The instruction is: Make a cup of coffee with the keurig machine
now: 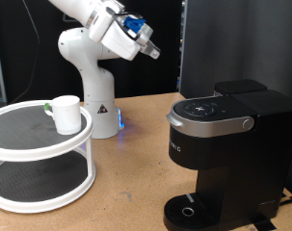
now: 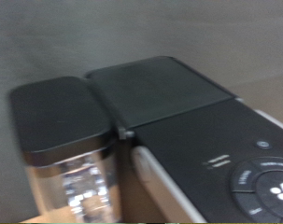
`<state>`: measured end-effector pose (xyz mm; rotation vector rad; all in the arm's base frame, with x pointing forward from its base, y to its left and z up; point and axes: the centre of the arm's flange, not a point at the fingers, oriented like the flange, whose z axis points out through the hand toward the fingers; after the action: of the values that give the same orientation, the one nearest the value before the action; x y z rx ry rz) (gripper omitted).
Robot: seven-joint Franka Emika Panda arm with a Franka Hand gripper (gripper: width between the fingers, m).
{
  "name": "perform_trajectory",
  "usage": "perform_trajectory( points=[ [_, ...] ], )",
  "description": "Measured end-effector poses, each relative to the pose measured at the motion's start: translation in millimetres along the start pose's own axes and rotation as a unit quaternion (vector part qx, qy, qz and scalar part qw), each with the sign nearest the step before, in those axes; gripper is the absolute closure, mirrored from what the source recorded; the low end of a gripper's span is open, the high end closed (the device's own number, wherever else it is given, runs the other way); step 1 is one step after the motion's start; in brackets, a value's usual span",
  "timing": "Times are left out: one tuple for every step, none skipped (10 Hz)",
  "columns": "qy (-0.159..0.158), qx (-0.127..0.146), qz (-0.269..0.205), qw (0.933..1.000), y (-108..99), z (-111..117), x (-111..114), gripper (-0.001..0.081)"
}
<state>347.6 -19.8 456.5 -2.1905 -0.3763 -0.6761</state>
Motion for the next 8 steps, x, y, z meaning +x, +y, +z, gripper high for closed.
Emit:
perform_trajectory(
  points=[
    [-0.012,0.022,-0.008,0.9997,2,-12,-8,0.0799],
    [-0.023,0.043,-0.011,0.9988,3,-25,-16,0.0799],
    [-0.030,0.050,-0.011,0.9982,6,-37,-23,0.0799],
    [-0.031,0.053,-0.013,0.9980,4,-46,-28,0.0799],
    [-0.032,0.053,-0.012,0.9980,4,-45,-28,0.0799],
    [-0.032,0.055,-0.010,0.9979,5,-45,-29,0.0799],
    [-0.026,0.056,-0.005,0.9981,8,-46,-31,0.0799],
    [-0.017,0.057,-0.004,0.9982,10,-52,-34,0.0799]
  ],
)
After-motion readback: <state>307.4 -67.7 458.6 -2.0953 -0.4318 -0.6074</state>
